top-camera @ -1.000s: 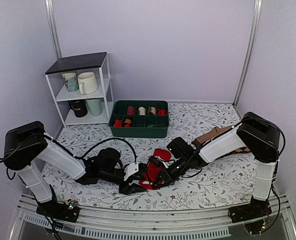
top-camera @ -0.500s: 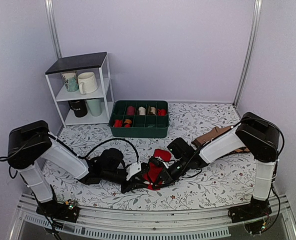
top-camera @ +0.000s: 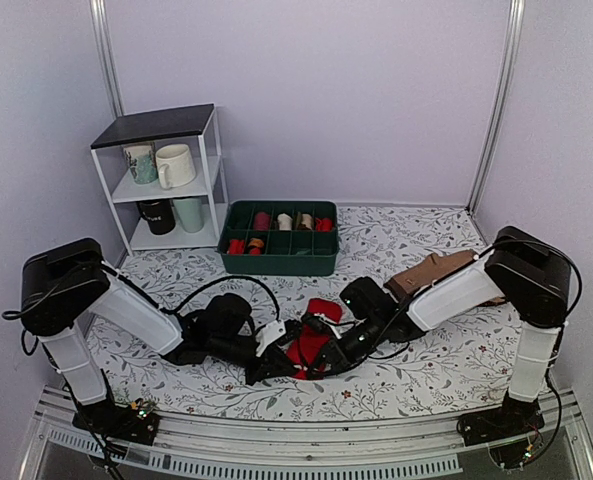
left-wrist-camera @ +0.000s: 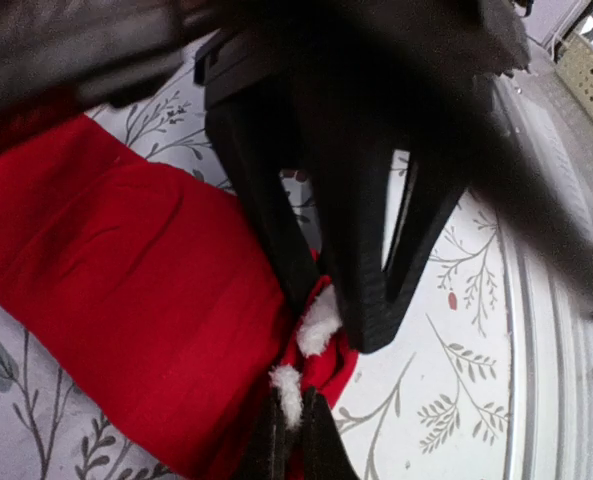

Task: Roll the socks
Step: Roll the sock at the center of the board.

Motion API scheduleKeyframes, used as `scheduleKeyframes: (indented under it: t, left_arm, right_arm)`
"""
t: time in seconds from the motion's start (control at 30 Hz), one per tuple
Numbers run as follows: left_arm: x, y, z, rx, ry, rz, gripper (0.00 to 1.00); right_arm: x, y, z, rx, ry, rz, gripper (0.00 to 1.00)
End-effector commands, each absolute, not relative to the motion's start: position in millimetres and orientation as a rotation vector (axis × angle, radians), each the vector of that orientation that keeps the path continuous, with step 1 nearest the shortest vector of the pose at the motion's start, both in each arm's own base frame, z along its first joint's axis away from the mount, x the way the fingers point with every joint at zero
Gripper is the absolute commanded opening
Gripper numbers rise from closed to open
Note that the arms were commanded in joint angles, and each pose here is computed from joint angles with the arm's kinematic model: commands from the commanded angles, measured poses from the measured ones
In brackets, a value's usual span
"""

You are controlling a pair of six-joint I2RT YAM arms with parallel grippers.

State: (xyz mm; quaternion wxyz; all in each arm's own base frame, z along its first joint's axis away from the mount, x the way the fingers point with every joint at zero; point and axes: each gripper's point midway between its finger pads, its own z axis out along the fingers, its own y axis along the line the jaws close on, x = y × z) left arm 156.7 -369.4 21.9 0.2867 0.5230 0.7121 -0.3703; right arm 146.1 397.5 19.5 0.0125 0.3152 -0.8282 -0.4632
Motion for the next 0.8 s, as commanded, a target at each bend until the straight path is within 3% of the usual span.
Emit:
scheduleKeyframes:
  t: [0.0,0.13,0.23,0.53,0.77]
  left_arm:
    - [146,-351,7,1.285,2.129,-1.078,0.00]
    - [138,-345,-3,1.218,2.244,-1.135,0.00]
    - [135,-341,-8,1.180,2.301,-1.160,0.00]
    - [130,-336,-17,1.160,2.365,-1.179,0.00]
    - [131,-338,-17,1.180,2.355,-1.177,0.00]
  right_arm:
    - [171,378,21,1.086,-2.881,-1.374,0.24]
    - [180,382,76,1.346,-2.958,-1.729,0.29]
    - [160,373,89,1.619,-2.985,-1.821,0.33]
    - [119,403,78,2.534,-2.803,-1.364,0.37]
    - [121,406,54,2.696,-2.700,-1.132,0.38]
